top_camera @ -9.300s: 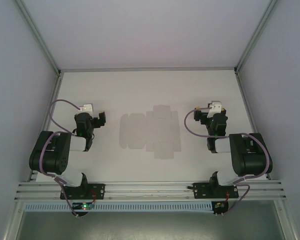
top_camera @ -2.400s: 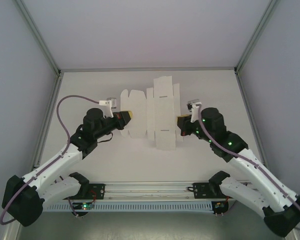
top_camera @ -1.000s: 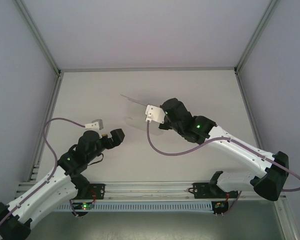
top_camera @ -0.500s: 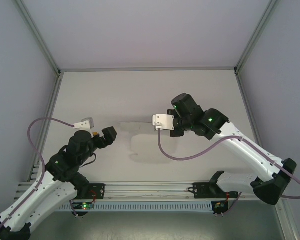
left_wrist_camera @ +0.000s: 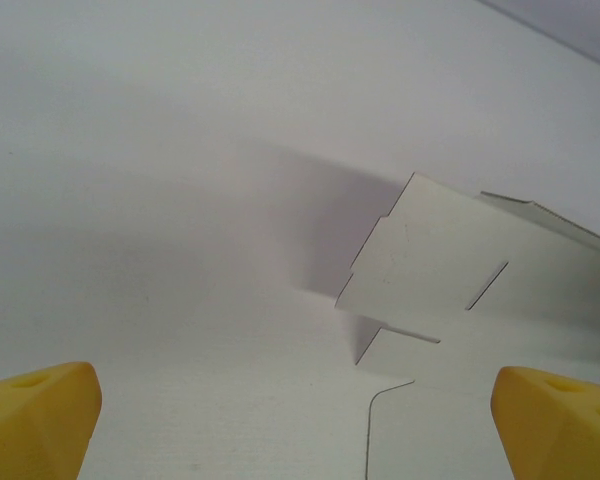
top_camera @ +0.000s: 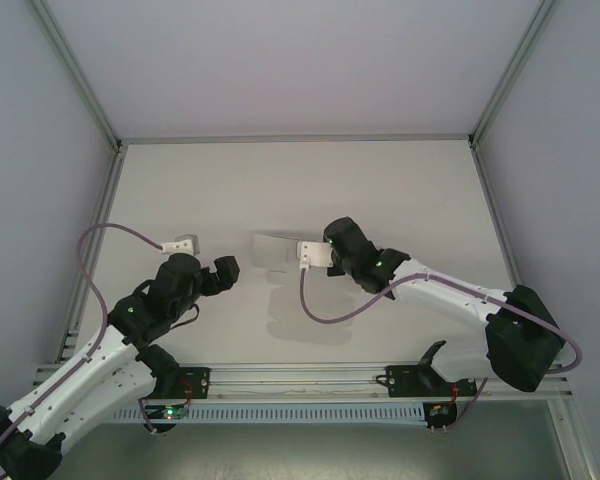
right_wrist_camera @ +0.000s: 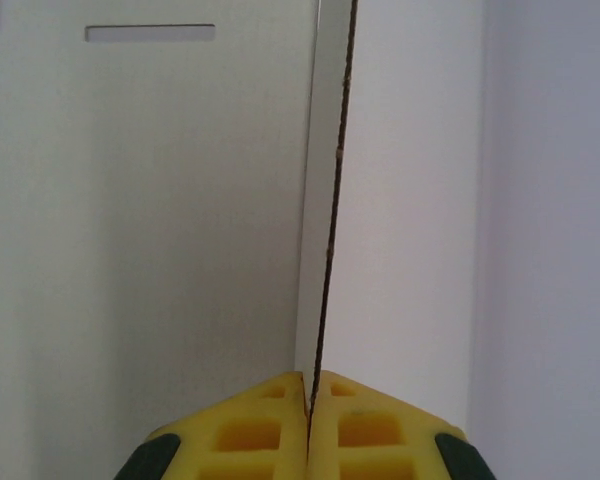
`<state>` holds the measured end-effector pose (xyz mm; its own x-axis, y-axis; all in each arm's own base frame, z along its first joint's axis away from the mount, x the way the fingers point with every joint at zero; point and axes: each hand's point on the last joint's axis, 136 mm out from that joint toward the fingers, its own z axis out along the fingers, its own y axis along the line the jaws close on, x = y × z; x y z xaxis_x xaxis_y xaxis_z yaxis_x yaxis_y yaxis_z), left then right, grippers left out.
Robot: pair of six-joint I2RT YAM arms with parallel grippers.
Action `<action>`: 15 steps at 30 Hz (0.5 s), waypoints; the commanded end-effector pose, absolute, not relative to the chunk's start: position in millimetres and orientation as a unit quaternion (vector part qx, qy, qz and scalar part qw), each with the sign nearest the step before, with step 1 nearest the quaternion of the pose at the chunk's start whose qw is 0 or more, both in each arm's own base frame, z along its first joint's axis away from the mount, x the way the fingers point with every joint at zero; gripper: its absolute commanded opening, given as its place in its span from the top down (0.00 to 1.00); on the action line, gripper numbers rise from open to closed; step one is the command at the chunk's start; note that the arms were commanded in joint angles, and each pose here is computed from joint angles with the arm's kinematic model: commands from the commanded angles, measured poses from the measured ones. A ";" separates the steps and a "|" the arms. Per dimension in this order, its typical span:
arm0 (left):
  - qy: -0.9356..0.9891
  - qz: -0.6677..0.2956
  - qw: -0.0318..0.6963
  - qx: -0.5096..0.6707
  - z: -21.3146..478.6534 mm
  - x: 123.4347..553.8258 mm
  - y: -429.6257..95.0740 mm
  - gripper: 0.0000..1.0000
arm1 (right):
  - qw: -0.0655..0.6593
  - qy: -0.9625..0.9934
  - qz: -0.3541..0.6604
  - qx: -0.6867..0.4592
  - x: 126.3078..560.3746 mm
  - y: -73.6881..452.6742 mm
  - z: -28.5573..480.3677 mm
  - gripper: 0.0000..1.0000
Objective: Assemble paper box
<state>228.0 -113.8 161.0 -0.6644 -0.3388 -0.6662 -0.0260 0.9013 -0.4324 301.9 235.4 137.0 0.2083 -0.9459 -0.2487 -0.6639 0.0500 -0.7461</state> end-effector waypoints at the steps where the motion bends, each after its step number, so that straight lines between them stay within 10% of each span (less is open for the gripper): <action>1: 0.876 -0.202 0.428 -0.091 179.6 240.3 -119.7 0.00 | 0.479 0.559 -0.250 -0.629 320.8 243.3 167.6 1.00; 15: 0.862 -0.156 0.423 0.230 198.3 277.5 -192.4 0.02 | 0.469 0.564 -0.201 -0.650 298.0 253.5 157.7 1.00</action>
